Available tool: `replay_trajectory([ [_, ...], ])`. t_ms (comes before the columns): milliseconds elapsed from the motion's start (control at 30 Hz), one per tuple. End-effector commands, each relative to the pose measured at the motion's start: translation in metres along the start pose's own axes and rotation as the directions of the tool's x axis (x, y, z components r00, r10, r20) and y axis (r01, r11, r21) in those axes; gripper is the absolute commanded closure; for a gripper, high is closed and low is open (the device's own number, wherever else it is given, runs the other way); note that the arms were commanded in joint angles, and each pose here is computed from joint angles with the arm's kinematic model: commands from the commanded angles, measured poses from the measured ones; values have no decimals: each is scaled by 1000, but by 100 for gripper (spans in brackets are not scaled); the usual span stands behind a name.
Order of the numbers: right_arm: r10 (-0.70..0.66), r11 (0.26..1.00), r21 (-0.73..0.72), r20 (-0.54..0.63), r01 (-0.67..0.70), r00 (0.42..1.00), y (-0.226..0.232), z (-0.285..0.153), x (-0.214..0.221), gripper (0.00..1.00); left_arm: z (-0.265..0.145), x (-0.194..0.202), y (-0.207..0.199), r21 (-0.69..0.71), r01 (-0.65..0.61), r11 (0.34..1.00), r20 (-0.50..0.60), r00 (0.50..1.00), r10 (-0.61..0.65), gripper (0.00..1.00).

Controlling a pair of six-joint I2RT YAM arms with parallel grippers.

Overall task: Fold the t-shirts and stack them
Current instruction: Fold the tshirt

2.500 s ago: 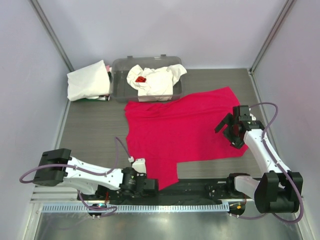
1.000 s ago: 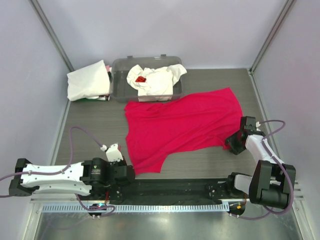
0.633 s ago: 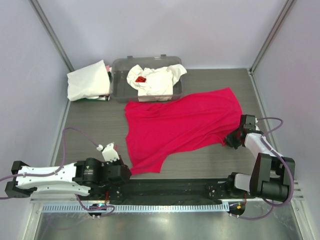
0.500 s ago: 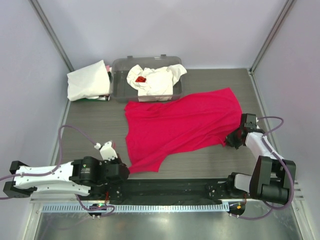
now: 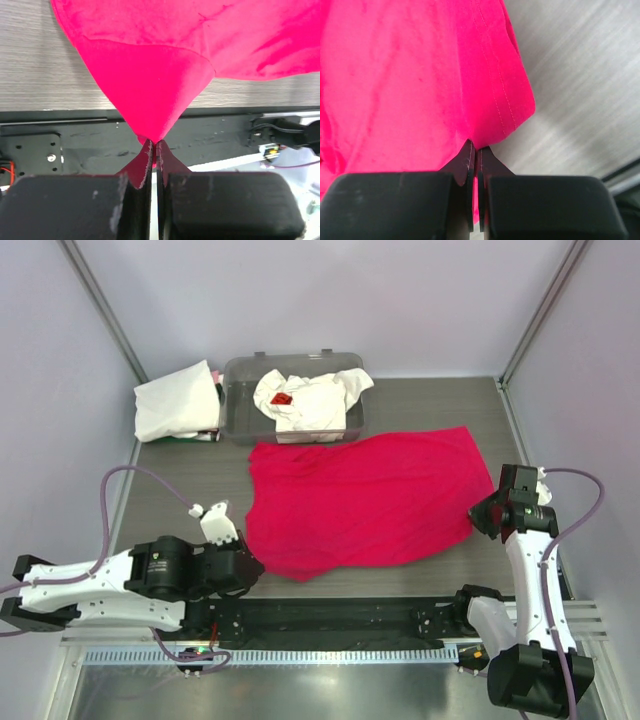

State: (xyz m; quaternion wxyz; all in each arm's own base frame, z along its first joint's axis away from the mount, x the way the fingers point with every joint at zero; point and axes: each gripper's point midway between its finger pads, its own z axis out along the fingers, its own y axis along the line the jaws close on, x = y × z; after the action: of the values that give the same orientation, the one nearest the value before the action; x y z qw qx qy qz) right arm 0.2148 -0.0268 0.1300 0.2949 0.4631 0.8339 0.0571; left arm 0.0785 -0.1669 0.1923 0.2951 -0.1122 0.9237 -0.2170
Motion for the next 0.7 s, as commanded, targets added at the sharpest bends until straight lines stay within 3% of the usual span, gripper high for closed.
replay_trajectory([
  [0,-14,999,43,6,13,1000,-10,-9,-1,99,1,-11,-5,-8,-37,999,58,998,37,100],
  [233,-55,996,74,27,53,998,-8,-7,-14,99,25,-33,-8,-105,-114,988,91,988,123,100],
  [267,-56,996,71,40,53,998,-5,-7,-19,99,30,-36,-6,-125,-177,976,75,979,187,100],
  [500,-81,993,81,0,81,997,10,16,-29,99,56,-80,-20,-208,-262,942,44,960,277,100],
  [667,-93,991,94,-19,94,996,24,36,-42,99,80,-118,-22,-231,-233,945,18,970,243,100],
])
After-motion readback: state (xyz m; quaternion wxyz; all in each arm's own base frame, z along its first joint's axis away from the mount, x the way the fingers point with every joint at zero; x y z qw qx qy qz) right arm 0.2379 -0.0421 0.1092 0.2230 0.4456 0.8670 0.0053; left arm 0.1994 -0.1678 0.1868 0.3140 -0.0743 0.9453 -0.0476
